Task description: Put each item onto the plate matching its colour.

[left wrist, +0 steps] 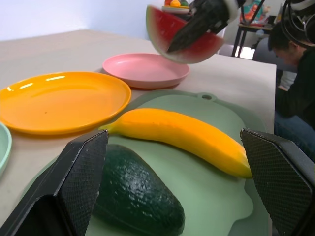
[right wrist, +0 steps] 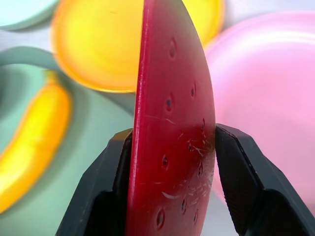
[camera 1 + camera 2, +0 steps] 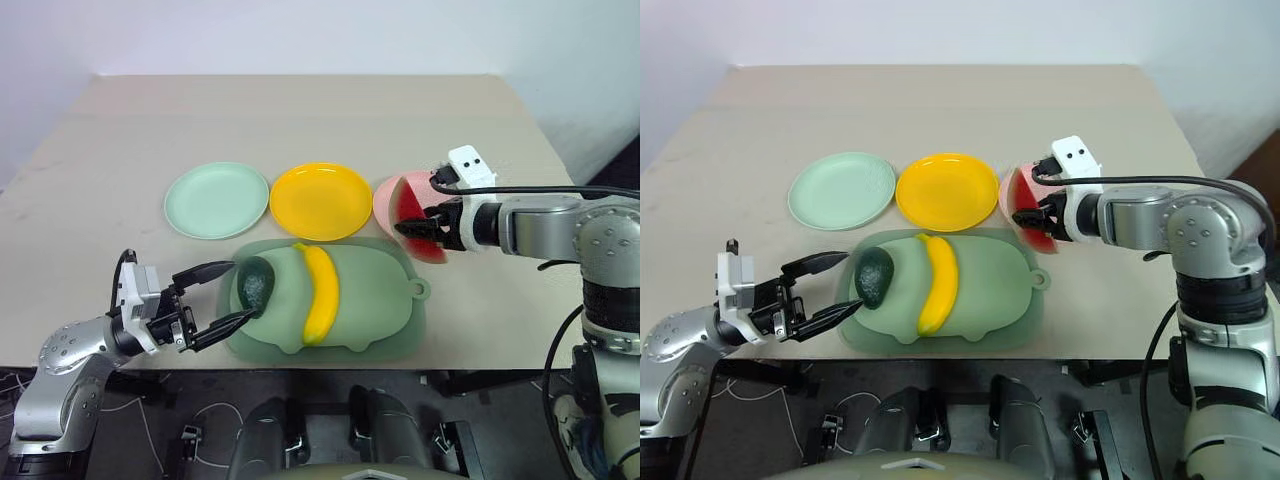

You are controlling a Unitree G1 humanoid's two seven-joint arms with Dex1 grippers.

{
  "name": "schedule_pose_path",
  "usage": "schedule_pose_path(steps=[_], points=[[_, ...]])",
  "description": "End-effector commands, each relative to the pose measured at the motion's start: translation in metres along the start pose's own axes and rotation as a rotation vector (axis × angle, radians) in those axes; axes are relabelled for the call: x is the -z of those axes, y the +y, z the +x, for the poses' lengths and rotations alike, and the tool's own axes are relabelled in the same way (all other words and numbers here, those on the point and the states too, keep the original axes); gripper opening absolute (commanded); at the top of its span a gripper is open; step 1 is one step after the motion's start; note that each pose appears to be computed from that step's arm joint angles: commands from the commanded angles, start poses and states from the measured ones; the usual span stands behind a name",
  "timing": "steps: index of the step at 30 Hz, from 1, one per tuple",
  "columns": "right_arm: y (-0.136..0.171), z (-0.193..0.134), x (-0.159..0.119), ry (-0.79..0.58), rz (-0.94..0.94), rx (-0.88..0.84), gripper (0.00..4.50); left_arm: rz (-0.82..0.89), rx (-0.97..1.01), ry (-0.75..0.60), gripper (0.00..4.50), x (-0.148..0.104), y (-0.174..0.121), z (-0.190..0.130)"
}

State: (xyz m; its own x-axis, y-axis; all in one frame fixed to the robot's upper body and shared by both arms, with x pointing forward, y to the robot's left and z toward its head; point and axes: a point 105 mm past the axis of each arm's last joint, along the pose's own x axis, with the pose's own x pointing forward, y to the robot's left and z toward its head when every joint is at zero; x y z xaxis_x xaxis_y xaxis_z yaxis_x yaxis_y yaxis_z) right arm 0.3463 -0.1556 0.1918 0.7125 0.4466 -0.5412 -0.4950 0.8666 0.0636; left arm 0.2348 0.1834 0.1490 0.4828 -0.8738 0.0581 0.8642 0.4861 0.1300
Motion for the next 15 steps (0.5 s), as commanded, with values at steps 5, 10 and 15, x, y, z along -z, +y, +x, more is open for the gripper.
schedule_pose_path(steps=[5,10,15], points=[[-0.052,0.028,-0.016,-0.038,-0.092,0.135,2.11,0.042,0.007,-0.012,4.50,-0.012,-0.003,0.005],[-0.074,0.045,-0.018,-0.011,-0.091,0.175,2.11,0.034,-0.002,-0.011,4.50,-0.011,-0.001,0.001],[-0.076,0.060,-0.019,0.002,-0.093,0.161,2.11,0.034,-0.010,-0.008,4.50,-0.007,-0.002,-0.001]])
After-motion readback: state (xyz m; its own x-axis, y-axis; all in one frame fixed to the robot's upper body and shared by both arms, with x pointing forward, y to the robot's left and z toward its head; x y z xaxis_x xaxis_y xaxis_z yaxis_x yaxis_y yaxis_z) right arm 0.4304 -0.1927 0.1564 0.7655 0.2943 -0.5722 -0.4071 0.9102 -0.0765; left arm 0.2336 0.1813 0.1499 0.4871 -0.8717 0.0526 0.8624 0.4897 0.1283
